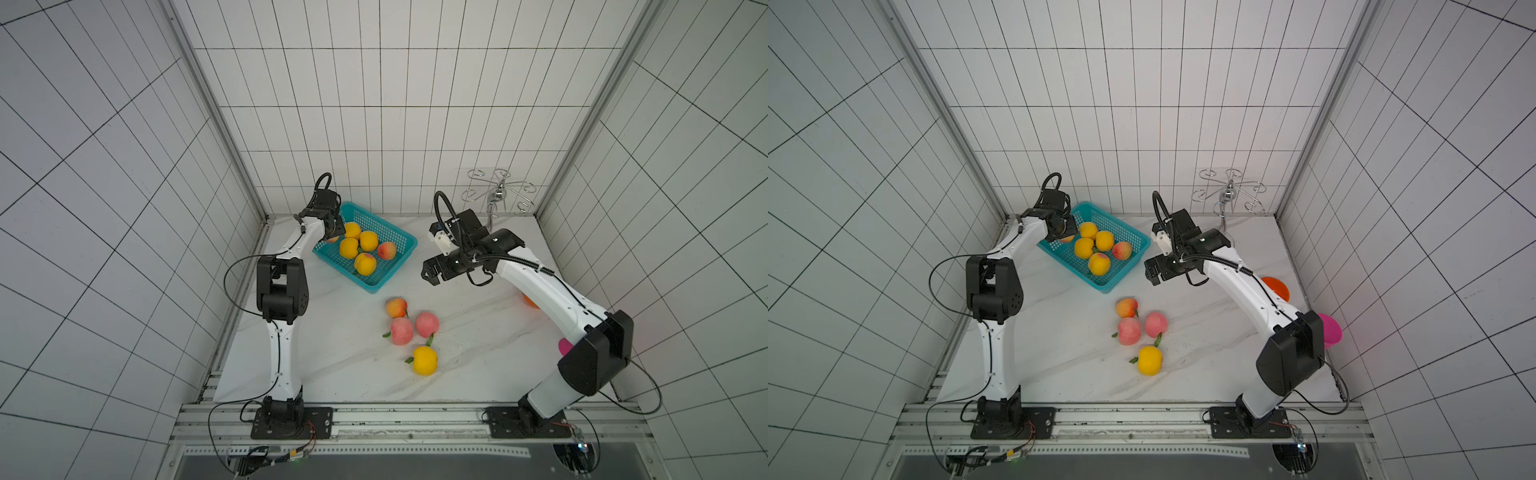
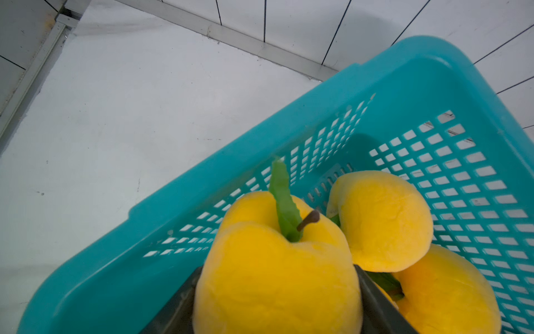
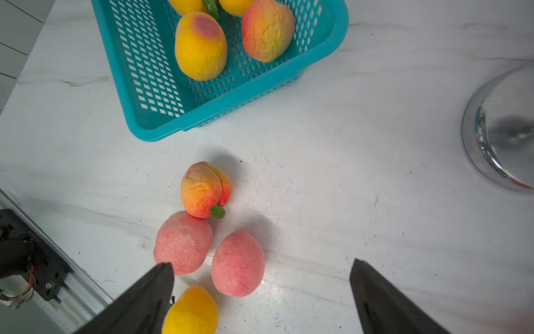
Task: Put the peaches into the basket
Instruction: Place the peach in the basket.
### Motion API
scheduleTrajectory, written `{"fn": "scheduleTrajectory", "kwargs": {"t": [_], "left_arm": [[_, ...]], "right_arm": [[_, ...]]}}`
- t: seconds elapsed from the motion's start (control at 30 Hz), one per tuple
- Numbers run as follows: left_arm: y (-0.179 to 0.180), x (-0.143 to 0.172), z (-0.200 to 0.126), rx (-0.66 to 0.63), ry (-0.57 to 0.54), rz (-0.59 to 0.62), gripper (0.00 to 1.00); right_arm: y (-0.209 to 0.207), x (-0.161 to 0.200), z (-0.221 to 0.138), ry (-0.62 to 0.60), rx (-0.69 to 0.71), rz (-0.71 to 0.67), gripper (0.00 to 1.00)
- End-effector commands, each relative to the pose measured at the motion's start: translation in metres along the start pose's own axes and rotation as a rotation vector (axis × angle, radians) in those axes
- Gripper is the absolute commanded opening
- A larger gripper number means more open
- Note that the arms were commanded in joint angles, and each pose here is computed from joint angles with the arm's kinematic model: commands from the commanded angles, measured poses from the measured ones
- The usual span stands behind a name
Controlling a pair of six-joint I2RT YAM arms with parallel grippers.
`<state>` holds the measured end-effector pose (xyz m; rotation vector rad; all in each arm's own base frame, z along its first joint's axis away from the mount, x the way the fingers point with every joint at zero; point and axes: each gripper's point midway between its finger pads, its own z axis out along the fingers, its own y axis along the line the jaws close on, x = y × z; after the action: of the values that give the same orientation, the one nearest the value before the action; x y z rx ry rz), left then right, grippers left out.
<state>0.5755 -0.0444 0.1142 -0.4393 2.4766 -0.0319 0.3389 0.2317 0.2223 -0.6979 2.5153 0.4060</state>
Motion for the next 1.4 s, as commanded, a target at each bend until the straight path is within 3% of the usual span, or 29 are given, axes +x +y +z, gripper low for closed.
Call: {"fn": "scheduleTrajectory", "kwargs": {"t": [0.0,0.27,0.6,0.77,1.03,1.27,1.37], "left_arm": [[0.000,0.003,0.013,-0.005,0.005,0.009,0.63],[-0.001,0.016,0.020,0.008,0.048,0.012,0.63],[-0.006,0.010,0.017,0.027,0.034,0.015,0.75],[-0.007,0.008,0.013,0.037,0.031,0.014,0.75],[-0.013,0.001,-0.013,0.076,0.022,0.004,0.76],[-0.015,0.008,-0.039,0.102,0.024,-0.001,0.91],[-0.015,0.008,-0.054,0.108,0.011,0.001,0.91]], "right_arm": [[0.000,-0.012,-0.013,-0.027,0.012,-0.008,0.99],[-0.001,-0.007,-0.010,-0.013,0.010,-0.003,0.99],[-0.002,-0.005,-0.011,-0.013,0.020,-0.006,0.99],[-0.004,-0.003,-0.013,-0.013,0.028,-0.004,0.99],[-0.004,-0.002,-0.015,-0.017,0.029,0.000,0.99],[-0.004,0.000,-0.016,-0.015,0.030,0.009,0.99],[-0.004,0.000,-0.020,-0.024,0.030,0.011,0.99]]}}
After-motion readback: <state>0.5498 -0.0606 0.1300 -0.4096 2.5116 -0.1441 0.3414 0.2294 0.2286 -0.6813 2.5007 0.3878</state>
